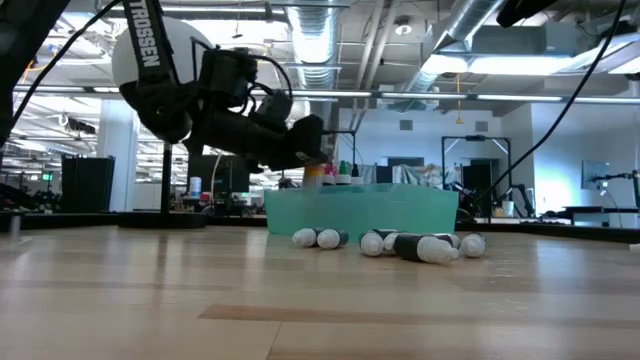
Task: Pick & Place food coloring
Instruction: Put the large yellow food coloring bottle into the green bin, then put the small purple food coloring bottle into the green bin
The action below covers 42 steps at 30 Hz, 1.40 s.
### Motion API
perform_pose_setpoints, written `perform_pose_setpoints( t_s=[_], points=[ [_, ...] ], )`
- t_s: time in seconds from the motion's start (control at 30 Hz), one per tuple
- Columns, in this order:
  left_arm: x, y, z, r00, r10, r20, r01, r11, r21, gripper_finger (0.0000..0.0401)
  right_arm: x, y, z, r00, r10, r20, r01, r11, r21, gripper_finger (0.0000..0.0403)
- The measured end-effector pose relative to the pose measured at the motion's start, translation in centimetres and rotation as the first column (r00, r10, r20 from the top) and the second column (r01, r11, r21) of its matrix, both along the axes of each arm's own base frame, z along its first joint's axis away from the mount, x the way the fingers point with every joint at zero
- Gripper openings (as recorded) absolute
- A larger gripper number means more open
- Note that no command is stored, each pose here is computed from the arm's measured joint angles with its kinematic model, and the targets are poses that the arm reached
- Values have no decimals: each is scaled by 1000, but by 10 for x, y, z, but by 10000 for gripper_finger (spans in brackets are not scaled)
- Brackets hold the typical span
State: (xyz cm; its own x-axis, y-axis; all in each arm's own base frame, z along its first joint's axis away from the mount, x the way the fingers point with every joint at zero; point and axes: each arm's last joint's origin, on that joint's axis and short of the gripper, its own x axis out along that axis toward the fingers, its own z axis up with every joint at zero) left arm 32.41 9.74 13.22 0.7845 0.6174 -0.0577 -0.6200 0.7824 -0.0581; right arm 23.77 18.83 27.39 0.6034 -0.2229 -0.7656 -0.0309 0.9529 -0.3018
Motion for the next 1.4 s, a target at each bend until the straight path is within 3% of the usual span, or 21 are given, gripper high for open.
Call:
perform_pose_setpoints(
  t_s=[0.4,0.83,1.4],
  points=[
    [-2,1,-6,996,67,-66,-67,998,4,133,0,0,0,1000,2,-1,-2,1000,0,118],
    [-2,1,-6,996,70,-63,-70,998,1,134,0,0,0,1000,-1,-1,1,1000,1,118],
    [-3,1,-8,992,91,-85,-92,996,0,183,0,0,0,1000,-1,0,1,1000,1,118]
  ],
)
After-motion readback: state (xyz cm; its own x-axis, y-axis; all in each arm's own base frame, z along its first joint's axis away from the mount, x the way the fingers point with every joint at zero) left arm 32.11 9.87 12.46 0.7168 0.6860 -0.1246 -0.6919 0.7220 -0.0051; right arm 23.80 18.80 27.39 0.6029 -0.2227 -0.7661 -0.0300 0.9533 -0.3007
